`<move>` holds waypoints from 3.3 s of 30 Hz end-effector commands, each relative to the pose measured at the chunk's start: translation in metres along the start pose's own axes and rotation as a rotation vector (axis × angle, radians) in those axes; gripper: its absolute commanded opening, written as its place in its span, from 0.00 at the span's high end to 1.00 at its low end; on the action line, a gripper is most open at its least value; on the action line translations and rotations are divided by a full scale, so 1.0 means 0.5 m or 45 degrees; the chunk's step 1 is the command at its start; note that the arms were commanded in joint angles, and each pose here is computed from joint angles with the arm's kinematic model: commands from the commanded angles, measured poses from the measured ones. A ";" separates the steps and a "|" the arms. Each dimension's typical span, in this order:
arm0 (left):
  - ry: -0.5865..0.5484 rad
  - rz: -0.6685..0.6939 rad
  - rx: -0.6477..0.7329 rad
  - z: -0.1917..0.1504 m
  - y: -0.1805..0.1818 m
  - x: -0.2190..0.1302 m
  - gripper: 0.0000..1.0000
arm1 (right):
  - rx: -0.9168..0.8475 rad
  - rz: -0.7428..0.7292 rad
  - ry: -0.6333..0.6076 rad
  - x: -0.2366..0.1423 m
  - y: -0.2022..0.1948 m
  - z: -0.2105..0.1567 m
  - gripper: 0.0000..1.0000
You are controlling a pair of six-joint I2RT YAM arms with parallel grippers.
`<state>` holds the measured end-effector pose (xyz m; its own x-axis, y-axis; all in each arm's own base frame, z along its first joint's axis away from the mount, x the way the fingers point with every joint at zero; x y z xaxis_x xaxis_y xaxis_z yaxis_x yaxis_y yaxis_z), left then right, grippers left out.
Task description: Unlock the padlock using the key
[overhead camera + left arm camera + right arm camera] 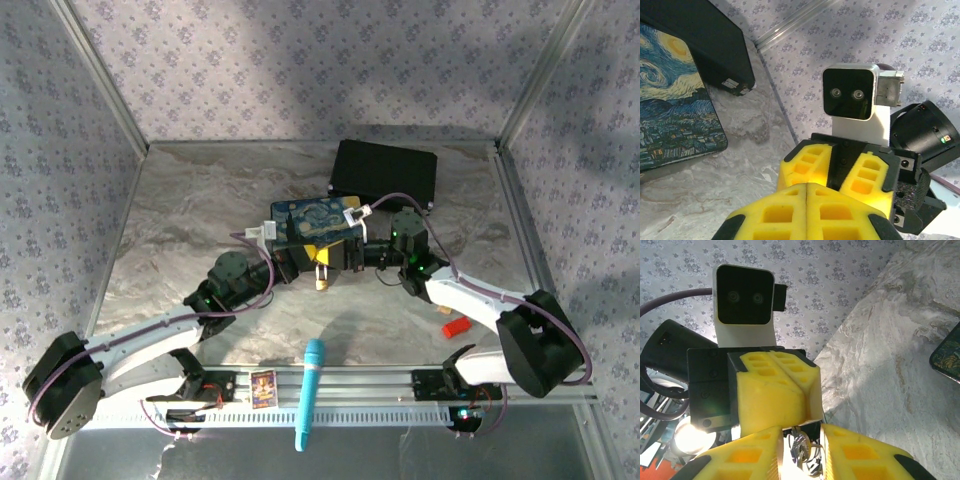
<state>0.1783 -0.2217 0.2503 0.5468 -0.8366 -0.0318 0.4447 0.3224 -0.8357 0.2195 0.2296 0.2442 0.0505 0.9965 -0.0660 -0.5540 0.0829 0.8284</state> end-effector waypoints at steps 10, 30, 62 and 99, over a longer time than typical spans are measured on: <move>-0.046 -0.118 0.052 0.019 -0.045 -0.006 1.00 | 0.020 0.019 0.010 0.008 -0.002 -0.007 0.75; -0.094 0.123 0.051 0.015 0.003 -0.018 0.00 | 0.073 -0.067 -0.033 -0.023 -0.024 -0.021 1.00; 0.352 0.681 0.239 -0.144 0.240 0.143 0.39 | 0.203 -0.904 -0.029 -0.140 -0.174 -0.129 1.00; 0.023 0.594 -0.294 -0.131 0.221 0.145 0.96 | 0.826 -0.493 -0.103 -0.090 -0.238 -0.157 1.00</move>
<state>0.2136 -0.2716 0.0958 0.5929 -0.5841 -0.5544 0.0089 0.6931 -0.7208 0.2153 0.1710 0.0953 0.2208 0.8535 -0.4720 0.1106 0.4589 0.8816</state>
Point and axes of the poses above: each hand's point on the last joint's axis, 136 mm out from that joint toward the fingers, its own x axis out along the fingers, its own y axis along the line the jaws close on, z = x × y, the point moved 8 cm from there along -x, back along the fingers, and after that the axes turned 3 degrees about x, right-handed, at the moved point
